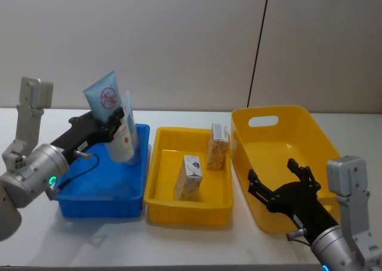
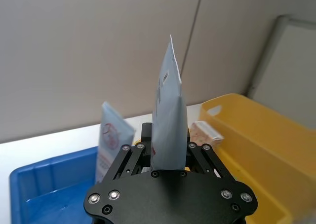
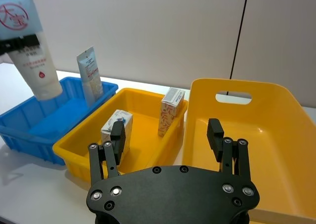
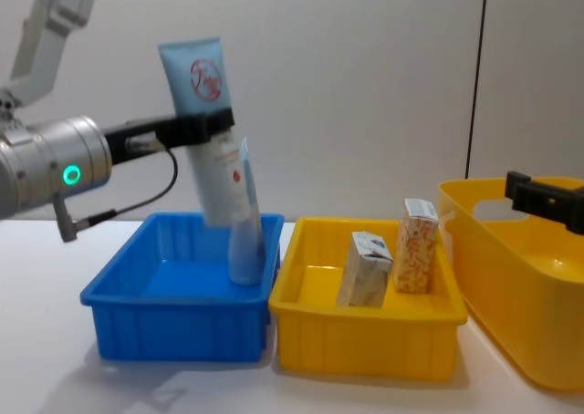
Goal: Bimanual collaborative sorting of washing and personal care products
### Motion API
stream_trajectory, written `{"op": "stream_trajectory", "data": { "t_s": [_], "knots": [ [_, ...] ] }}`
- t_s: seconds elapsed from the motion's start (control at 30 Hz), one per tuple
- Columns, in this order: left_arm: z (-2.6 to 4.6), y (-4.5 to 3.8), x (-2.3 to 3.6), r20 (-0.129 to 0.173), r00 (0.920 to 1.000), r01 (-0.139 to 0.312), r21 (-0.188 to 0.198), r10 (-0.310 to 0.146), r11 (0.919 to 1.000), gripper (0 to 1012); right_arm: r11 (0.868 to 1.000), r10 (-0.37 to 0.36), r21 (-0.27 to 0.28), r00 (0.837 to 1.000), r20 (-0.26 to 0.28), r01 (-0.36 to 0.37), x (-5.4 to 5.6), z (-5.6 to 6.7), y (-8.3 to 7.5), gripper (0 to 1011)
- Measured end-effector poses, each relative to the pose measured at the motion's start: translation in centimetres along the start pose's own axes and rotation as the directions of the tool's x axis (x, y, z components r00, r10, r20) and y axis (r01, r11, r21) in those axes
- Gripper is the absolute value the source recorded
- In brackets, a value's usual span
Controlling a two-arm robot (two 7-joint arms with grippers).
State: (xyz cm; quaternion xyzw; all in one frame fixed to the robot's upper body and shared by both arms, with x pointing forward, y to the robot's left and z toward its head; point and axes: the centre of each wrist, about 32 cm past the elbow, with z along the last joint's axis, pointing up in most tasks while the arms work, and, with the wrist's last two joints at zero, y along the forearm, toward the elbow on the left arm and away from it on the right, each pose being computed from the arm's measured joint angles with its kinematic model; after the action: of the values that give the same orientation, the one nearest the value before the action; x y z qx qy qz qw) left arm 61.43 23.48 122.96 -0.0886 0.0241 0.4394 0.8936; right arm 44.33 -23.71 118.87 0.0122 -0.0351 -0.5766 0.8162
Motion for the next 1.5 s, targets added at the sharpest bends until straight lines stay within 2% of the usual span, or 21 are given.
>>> {"op": "stream_trajectory", "data": {
  "t_s": [0.1,0.2,0.33,0.4,0.43,0.5,0.53,0.63,0.97,1.13,1.5],
  "knots": [
    [0.89,0.27,-0.47,-0.01,0.999,0.044,-0.021,-0.045,0.9988,276,1.0,0.0,0.0,1.0,0.0,0.0,0.0,0.0,0.0,1003],
    [1.38,0.36,-0.92,-0.024,0.9965,0.08,-0.032,-0.081,0.9963,276,1.0,0.0,0.0,1.0,0.0,0.0,0.0,0.0,0.0,1003],
    [1.65,0.29,-1.53,-0.038,0.992,0.118,-0.038,-0.12,0.9922,276,1.0,0.0,0.0,1.0,0.0,0.0,0.0,0.0,0.0,1003],
    [1.7,0.12,-2.05,-0.049,0.9878,0.146,-0.041,-0.148,0.9884,276,1.0,0.0,0.0,1.0,0.0,0.0,0.0,0.0,0.0,1003],
    [1.64,-0.03,-2.38,-0.058,0.9842,0.165,-0.041,-0.168,0.9854,276,1.0,0.0,0.0,1.0,0.0,0.0,0.0,0.0,0.0,1003],
    [1.55,-0.19,-2.67,-0.066,0.9806,0.182,-0.041,-0.184,0.9824,276,1.0,0.0,0.0,1.0,0.0,0.0,0.0,0.0,0.0,1003],
    [1.38,-0.44,-3.08,-0.076,0.9763,0.2,-0.04,-0.203,0.9789,276,1.0,0.0,0.0,1.0,0.0,0.0,0.0,0.0,0.0,1003],
    [0.92,-0.94,-3.77,-0.093,0.9674,0.233,-0.037,-0.236,0.9718,276,1.0,0.0,0.0,1.0,0.0,0.0,0.0,0.0,0.0,1003],
    [-0.07,-2.3,-5.09,-0.117,0.945,0.306,-0.017,-0.305,0.952,276,1.0,0.0,0.0,1.0,0.0,0.0,0.0,0.0,0.0,1003],
    [-0.29,-2.69,-5.52,-0.121,0.9372,0.329,-0.01,-0.327,0.9444,276,1.0,0.0,0.0,1.0,0.0,0.0,0.0,0.0,0.0,1003],
    [-0.54,-3.11,-5.98,-0.125,0.9283,0.353,-0.002,-0.35,0.9358,276,1.0,0.021,-0.001,1.0,-0.005,-0.021,0.0,0.2,0.1,1003]
  ]
}}
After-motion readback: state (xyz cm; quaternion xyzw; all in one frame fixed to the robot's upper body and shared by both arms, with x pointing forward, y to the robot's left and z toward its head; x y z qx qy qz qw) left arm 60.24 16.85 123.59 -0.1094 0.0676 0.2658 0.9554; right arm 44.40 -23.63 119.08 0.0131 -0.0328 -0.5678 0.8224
